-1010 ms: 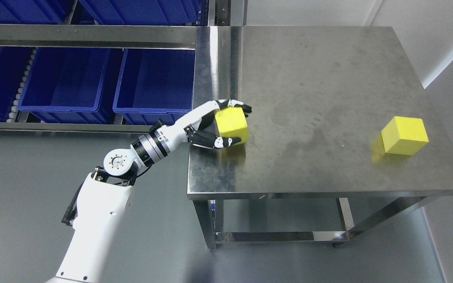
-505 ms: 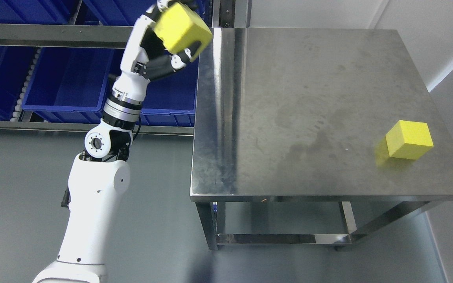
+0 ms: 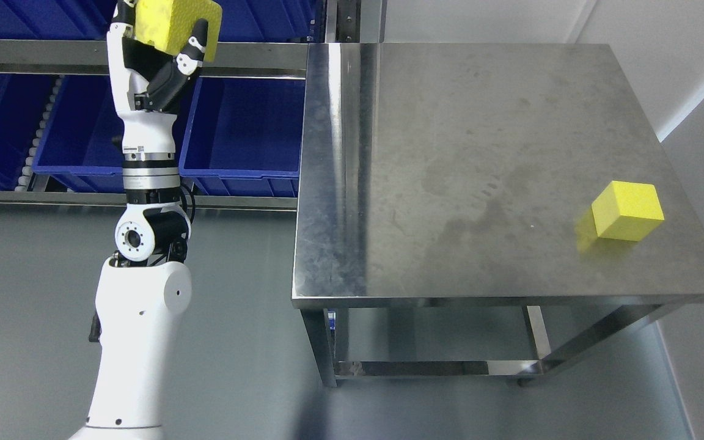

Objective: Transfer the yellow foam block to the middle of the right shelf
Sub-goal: 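Lift the yellow cube up off the table with the left hand, then hold the cube raised in the left hand while turning toward the blue-bin shelf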

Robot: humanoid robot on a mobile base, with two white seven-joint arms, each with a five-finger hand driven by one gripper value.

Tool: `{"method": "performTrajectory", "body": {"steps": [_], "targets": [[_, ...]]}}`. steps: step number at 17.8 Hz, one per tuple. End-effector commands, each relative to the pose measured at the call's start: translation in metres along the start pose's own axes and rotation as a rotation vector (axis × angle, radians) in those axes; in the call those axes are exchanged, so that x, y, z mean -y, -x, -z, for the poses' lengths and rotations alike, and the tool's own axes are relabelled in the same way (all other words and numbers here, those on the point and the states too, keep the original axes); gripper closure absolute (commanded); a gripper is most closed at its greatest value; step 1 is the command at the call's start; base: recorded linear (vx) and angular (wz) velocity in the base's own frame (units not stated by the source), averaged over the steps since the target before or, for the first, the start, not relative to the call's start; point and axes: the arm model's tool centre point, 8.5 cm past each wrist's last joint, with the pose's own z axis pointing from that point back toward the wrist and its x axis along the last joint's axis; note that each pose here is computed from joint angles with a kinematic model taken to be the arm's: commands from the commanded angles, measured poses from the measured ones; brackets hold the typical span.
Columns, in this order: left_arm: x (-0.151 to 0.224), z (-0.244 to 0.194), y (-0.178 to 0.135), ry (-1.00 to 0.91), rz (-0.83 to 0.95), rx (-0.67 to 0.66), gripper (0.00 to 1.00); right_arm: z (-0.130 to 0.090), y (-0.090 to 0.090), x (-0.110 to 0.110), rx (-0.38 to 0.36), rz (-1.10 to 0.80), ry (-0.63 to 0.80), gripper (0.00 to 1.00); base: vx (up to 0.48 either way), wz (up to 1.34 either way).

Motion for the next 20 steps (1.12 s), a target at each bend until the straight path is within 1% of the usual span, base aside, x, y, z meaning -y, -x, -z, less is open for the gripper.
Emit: {"method": "performTrajectory", "body": {"steps": [1, 3, 10, 13, 20], "targets": [[-0.052, -0.021, -0.008, -0.106, 0.134, -0.057, 0.83, 0.001, -0.008, 0.011, 0.021, -0.002, 0.017, 0.00, -0.055, -0.02], [-0.056, -0.030, -0.005, -0.095, 0.183, -0.088, 0.83, 0.001, -0.008, 0.011, 0.021, -0.002, 0.017, 0.00, -0.065, 0.02], [-0.055, -0.035, -0.002, -0.074, 0.189, -0.103, 0.82, 0.001, -0.008, 0.011, 0.021, -0.002, 0.017, 0.00, -0.036, 0.30], [-0.055, -0.035, -0.002, -0.072, 0.194, -0.104, 0.82, 0.001, -0.008, 0.011, 0.021, -0.002, 0.017, 0.00, 0.029, 0.60], [-0.057, -0.035, -0.003, -0.078, 0.197, -0.101, 0.82, 0.001, -0.008, 0.011, 0.021, -0.002, 0.017, 0.00, 0.076, 0.99]]}}
